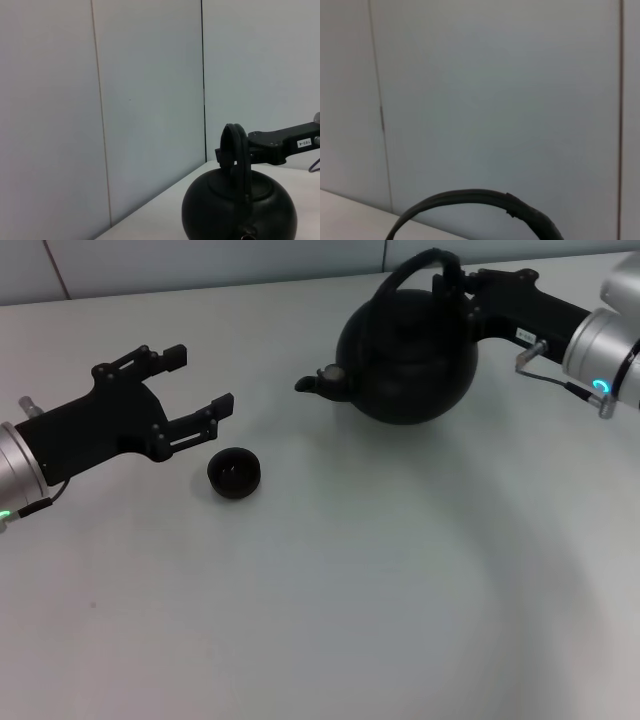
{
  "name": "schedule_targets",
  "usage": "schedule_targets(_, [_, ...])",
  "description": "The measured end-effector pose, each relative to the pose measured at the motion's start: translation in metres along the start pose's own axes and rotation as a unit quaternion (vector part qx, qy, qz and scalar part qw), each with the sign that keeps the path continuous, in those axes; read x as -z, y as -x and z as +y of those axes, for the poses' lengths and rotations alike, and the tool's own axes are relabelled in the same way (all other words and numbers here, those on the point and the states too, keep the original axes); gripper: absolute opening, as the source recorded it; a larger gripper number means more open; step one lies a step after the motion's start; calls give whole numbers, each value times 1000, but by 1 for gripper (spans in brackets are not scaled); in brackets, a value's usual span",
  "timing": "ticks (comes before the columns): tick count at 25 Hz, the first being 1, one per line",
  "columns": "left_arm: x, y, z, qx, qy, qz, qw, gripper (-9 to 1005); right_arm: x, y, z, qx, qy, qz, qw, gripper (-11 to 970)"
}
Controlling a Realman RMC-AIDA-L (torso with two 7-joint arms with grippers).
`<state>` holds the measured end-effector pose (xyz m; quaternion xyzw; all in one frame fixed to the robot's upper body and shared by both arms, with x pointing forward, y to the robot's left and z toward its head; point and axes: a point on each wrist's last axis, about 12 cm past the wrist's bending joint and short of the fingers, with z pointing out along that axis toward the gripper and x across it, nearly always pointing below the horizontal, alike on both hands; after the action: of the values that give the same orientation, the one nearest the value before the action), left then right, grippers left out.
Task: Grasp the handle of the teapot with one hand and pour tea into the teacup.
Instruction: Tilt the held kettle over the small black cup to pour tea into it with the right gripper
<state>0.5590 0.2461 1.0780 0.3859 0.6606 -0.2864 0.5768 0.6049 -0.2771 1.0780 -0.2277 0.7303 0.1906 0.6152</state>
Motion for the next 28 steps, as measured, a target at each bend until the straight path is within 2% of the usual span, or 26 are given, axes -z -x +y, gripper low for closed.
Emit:
schedule_targets(6, [7,0,-3,-3,3,-5,1000,808,-15,7,7,23,20,13,999,116])
schedule_targets(19, [11,-1,-4,-2,-1,-6,1000,808,-26,15,16,46,44,16,998,116])
schedule_targets(28, [14,-3,-4,0,2,-4,1000,808,-36,19,22,83,54,35,994,116])
